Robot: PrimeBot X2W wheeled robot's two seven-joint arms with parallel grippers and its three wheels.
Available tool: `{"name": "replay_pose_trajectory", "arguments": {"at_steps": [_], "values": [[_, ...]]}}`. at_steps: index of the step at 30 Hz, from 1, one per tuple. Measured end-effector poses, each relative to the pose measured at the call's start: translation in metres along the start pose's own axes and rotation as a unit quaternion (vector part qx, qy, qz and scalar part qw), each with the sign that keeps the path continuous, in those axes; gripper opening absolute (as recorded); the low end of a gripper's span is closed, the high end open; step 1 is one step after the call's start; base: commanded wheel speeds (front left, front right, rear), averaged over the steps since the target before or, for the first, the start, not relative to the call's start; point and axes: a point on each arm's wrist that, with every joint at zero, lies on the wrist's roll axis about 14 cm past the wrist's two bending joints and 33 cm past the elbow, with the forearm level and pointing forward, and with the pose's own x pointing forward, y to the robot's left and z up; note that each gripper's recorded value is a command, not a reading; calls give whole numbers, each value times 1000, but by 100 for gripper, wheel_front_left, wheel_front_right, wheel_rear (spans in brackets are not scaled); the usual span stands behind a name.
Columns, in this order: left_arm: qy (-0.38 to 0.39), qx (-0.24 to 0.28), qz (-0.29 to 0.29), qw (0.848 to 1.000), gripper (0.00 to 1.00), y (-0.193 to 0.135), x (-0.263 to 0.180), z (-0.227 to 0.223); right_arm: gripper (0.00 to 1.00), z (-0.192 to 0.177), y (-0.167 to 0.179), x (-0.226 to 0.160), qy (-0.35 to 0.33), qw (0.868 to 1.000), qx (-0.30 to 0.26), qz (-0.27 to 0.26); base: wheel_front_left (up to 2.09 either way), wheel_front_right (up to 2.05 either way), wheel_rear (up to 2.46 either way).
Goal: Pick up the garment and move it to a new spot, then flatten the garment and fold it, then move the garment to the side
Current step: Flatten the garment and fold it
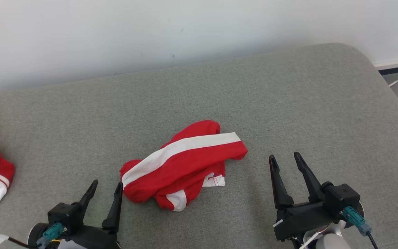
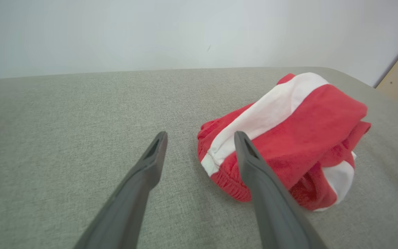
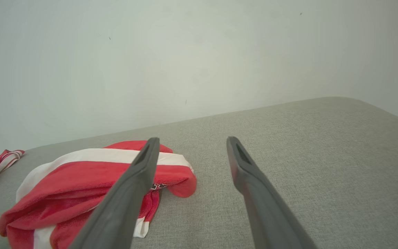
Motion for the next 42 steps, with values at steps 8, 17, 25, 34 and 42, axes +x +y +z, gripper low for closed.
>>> {"name": "replay_pose_trajectory", "arguments": {"at_steps": [8, 17, 25, 34, 42], "values": [[33, -21, 0, 999, 100, 2, 11, -26, 100, -6, -9, 1, 8, 1000, -2, -12, 0, 0, 0], [77, -37, -13, 996, 100, -9, 14, -57, 100, -9, -14, 0, 14, 1000, -5, -18, 0, 0, 0], [97, -56, -35, 993, 0, -24, 19, -70, 100, -10, -16, -1, 15, 1000, -7, -21, 0, 0, 0], [76, -42, -20, 996, 0, -12, 27, -55, 100, -9, -16, 1, 13, 1000, -8, -20, 0, 0, 0], [-16, 18, 20, 1000, 0, 24, 27, 8, 100, -7, -6, 3, 8, 1000, -3, -6, 0, 0, 0]]}}
